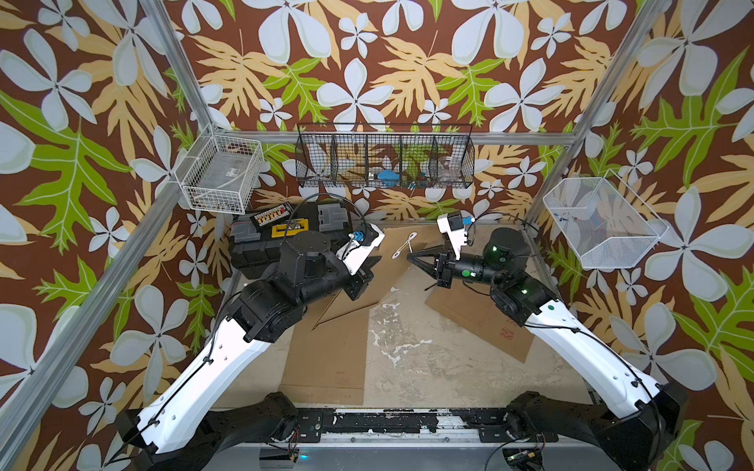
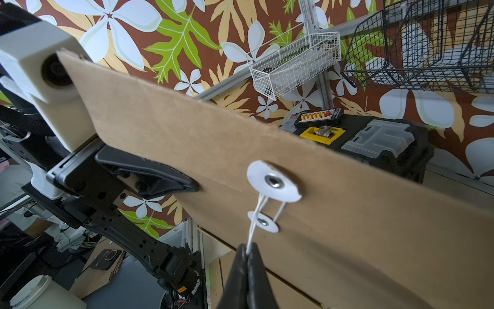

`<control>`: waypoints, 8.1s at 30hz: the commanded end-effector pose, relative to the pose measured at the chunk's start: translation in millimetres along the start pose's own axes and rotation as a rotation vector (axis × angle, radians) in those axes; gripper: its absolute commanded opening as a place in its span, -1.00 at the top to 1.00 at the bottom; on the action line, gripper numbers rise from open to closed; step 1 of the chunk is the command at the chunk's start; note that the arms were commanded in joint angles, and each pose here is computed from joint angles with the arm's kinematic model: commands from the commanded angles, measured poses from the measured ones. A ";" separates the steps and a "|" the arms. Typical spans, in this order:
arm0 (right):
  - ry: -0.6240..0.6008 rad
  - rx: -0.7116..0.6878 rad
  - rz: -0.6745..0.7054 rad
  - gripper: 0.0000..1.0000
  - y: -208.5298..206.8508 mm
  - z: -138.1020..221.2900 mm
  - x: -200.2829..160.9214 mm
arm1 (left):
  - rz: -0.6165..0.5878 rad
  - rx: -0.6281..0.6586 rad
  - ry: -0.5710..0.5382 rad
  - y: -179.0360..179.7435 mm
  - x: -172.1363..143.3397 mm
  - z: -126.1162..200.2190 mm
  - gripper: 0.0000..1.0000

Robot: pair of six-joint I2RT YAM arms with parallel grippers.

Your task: Open the file bag

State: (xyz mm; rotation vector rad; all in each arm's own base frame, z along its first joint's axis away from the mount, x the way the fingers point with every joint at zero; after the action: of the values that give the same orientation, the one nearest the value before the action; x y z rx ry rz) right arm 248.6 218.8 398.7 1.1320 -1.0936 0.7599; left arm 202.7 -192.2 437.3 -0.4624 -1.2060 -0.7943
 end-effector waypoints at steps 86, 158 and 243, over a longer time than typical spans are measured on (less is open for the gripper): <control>0.078 -0.346 0.228 1.00 11.2 55.6 -19.7 | 0.444 -0.315 -0.237 -35.7 -49.3 11.5 1.00; 0.220 0.005 0.187 1.00 27.3 13.5 -48.6 | 0.384 0.133 -0.173 -39.2 -63.9 -29.5 1.00; 0.173 -0.781 0.333 1.00 -10.9 66.7 -6.9 | 0.327 -0.029 0.005 -64.3 -85.3 -36.4 1.00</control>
State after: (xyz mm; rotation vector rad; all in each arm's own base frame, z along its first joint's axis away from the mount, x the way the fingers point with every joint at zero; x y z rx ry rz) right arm 232.7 156.9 393.0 0.2749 -1.2857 0.6266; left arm 164.3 -234.5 339.9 -0.6741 -1.0738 -0.5353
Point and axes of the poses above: each gripper's point midway between its finger pads, its own z axis back along the fingers, its own y axis along the line the jaws close on, x = y × z, the point moved 7 cm from there along z, back along the fingers, and after that the axes turned 4 degrees about z, right-handed, at the moved point
